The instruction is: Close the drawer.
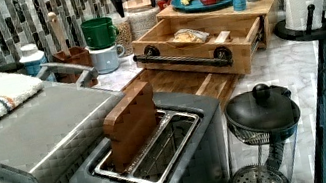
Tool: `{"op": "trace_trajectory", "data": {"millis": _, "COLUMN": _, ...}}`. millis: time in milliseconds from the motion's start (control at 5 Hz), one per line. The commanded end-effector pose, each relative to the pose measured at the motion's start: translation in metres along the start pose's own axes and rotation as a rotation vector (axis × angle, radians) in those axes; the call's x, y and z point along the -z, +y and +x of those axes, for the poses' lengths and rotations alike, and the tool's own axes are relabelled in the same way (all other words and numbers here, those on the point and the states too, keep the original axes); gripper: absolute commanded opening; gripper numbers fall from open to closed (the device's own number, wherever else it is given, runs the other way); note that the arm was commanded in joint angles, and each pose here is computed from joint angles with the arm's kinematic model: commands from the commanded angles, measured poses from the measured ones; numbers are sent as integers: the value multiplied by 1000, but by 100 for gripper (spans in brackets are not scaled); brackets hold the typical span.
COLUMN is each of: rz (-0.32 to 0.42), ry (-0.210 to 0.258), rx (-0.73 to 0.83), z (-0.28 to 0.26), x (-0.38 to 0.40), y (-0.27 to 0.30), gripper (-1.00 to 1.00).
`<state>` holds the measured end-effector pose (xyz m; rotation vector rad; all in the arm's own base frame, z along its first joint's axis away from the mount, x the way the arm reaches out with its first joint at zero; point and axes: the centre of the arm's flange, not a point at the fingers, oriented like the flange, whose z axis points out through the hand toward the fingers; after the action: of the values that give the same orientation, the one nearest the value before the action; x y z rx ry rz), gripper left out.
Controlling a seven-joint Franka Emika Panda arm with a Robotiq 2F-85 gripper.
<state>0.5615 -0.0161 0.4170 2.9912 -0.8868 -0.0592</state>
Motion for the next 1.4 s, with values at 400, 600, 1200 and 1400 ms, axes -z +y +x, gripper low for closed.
{"op": "trace_trajectory", "data": {"millis": 400, "rz": 0, "ry": -6, "rx": 297, "z": -100, "x": -79, "y": -45, "gripper": -100}}
{"op": "trace_trajectory", "data": {"millis": 600, "rz": -59, "ry": 21, "rx": 347, "z": -98, "x": -97, "y": -39, "gripper": -100}}
{"op": "trace_trajectory", "data": {"millis": 1200, "rz": -116, "ry": 60, "rx": 522, "z": -58, "x": -132, "y": 14, "gripper": -100}}
{"op": "trace_trajectory", "data": {"millis": 1400, "rz": -116, "ry": 79, "rx": 559, "z": -44, "x": -134, "y": 27, "gripper": -100}}
